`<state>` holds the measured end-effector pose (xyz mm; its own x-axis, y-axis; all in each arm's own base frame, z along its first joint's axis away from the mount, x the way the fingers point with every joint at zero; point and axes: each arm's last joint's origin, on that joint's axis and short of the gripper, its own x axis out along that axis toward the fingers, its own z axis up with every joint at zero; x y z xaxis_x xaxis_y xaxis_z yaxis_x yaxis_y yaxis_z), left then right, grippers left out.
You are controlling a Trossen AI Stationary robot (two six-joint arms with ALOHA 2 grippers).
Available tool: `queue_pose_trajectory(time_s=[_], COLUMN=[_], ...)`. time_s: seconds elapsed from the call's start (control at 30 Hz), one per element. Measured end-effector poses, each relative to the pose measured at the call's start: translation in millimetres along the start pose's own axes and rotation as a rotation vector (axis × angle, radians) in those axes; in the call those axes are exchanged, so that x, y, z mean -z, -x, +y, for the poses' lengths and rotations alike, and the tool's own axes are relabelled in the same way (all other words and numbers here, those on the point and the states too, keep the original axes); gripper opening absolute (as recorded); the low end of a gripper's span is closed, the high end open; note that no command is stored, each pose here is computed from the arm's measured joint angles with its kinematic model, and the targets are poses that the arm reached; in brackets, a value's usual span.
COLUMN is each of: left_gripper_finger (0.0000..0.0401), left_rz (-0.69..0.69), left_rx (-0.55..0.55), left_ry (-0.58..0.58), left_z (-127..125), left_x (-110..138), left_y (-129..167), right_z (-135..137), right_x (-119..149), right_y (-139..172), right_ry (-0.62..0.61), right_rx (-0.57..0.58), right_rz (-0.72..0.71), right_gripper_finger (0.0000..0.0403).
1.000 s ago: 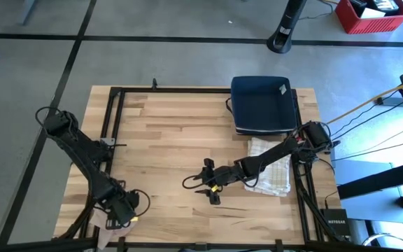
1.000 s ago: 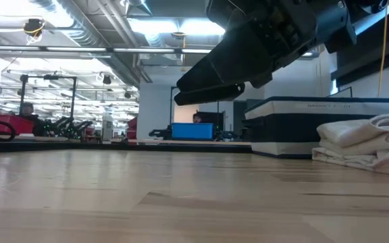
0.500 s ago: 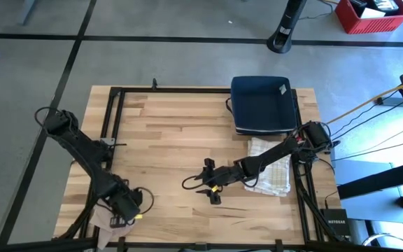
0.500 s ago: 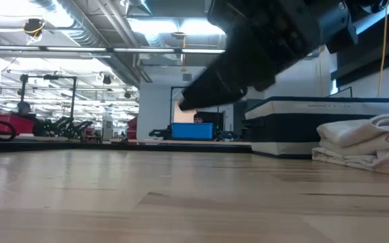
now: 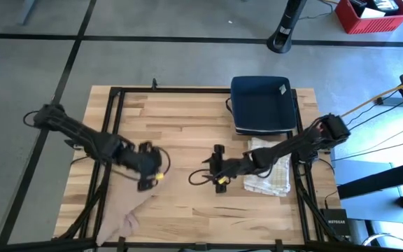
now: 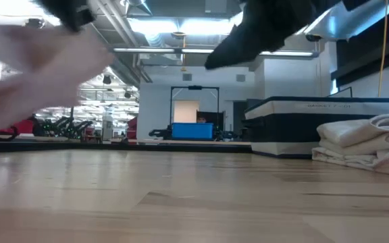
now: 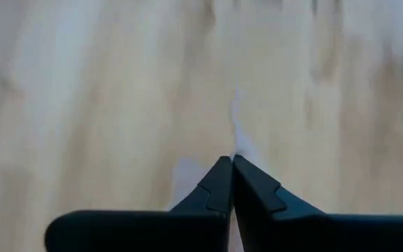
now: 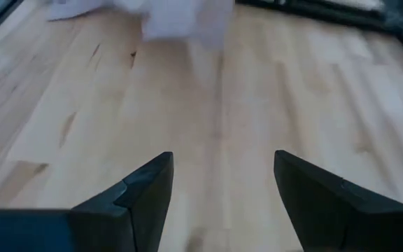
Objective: Fold towel
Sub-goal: Fold the light brown towel
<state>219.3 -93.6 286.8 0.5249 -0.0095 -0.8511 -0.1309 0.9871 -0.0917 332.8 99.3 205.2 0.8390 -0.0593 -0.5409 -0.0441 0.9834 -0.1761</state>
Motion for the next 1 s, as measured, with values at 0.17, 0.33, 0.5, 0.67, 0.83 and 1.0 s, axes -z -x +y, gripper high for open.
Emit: queue_pose_trajectory(time_s=[0.17, 0.33, 0.5, 0.67, 0.83, 1.0], left_gripper_finger=[0.0002, 0.0004, 0.0005, 0.0005, 0.0005, 0.0005], left_rz=[-0.220, -0.337, -0.346, -0.343, -0.339, -0.357], left_rx=[-0.061, -0.076, -0.099, -0.102, -0.101, -0.099], left_ry=[-0.127, -0.192, -0.150, -0.117, -0.116, -0.140], left_z=[19, 26, 35, 37, 37, 36], left_x=[-24, -41, -45, -46, -46, -48], left_y=[11, 11, 10, 8, 7, 7], right_z=[-28, -46, -45, -43, -46, -45], right_x=[-18, -28, -27, -27, -28, -25], right_y=[14, 2, -9, -18, -20, -21], right_ry=[-0.033, -0.113, -0.140, -0.152, -0.154, -0.093], right_rx=[0.030, -0.042, -0.139, -0.114, -0.060, -0.038], right_rz=[-0.091, -0.243, -0.288, -0.340, -0.369, -0.341], right_gripper_finger=[0.0248, 0.0248, 0.0248, 0.0246, 0.0180, 0.0041])
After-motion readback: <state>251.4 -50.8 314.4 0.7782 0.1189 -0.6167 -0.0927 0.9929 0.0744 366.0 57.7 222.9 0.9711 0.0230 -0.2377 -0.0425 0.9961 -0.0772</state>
